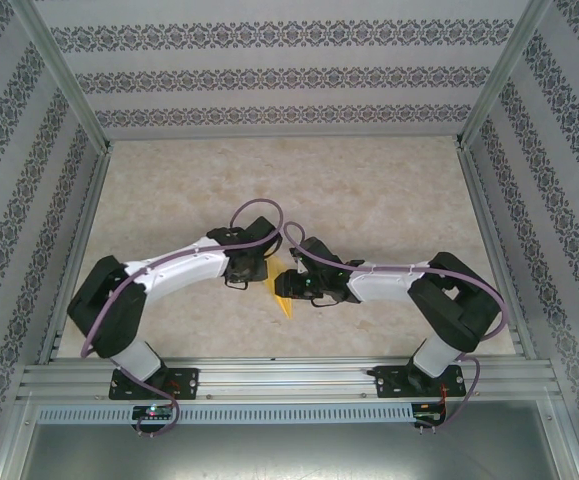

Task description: Fold a paper plane with a square sheet of paper (pick it up from the middle)

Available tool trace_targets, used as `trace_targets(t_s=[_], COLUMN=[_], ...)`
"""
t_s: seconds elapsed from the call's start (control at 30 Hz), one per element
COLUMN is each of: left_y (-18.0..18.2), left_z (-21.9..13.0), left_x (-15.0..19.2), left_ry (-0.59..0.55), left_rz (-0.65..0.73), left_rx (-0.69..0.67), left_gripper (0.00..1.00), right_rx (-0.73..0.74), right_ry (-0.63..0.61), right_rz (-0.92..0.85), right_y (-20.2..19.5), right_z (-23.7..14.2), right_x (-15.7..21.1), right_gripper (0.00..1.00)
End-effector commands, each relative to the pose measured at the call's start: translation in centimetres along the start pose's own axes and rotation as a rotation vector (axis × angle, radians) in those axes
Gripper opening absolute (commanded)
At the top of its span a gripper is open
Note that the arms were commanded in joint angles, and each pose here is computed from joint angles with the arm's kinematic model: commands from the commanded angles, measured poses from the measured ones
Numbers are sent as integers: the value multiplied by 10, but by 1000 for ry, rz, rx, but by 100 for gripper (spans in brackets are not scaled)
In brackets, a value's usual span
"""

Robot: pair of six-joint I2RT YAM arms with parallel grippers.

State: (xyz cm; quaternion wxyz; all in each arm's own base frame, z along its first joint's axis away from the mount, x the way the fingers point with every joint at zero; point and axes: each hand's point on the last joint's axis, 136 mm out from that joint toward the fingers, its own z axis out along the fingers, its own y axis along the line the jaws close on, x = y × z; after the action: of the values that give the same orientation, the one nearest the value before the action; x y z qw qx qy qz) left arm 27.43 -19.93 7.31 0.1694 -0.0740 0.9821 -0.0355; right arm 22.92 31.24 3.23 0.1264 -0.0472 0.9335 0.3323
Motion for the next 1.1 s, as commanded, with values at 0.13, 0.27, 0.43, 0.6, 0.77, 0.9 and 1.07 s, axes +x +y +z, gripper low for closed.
trace_targets(t_s=[0.13,0.27,0.43,0.6,0.77,0.9,1.07], left_y=[13,13,2,-1,-5,-7,-5], left_z=[-22,-23,-17,5,27,35,46], left_x=[-20,-19,-24,-23,-14,-10,-4], left_ry=[-124,-123,-96,-6,68,92,131], left_rz=[-77,-81,-109,-185,-218,-231,-228], left_rx=[13,23,116,178,209,228,218], left_gripper=[42,43,54,54,48,47,48], right_rx=[-19,-17,-10,7,6,6,5], right_ry=[-21,-25,-29,-21,-26,-23,-22], right_rz=[-16,-24,-32,-14,-13,-13,-7], right_y=[13,16,17,12,12,12,13], right_z=[5,4,4,7,8,8,9], right_x=[-7,-9,-10,-8,-9,-9,-9], right_gripper=[41,43,42,40,40,40,41])
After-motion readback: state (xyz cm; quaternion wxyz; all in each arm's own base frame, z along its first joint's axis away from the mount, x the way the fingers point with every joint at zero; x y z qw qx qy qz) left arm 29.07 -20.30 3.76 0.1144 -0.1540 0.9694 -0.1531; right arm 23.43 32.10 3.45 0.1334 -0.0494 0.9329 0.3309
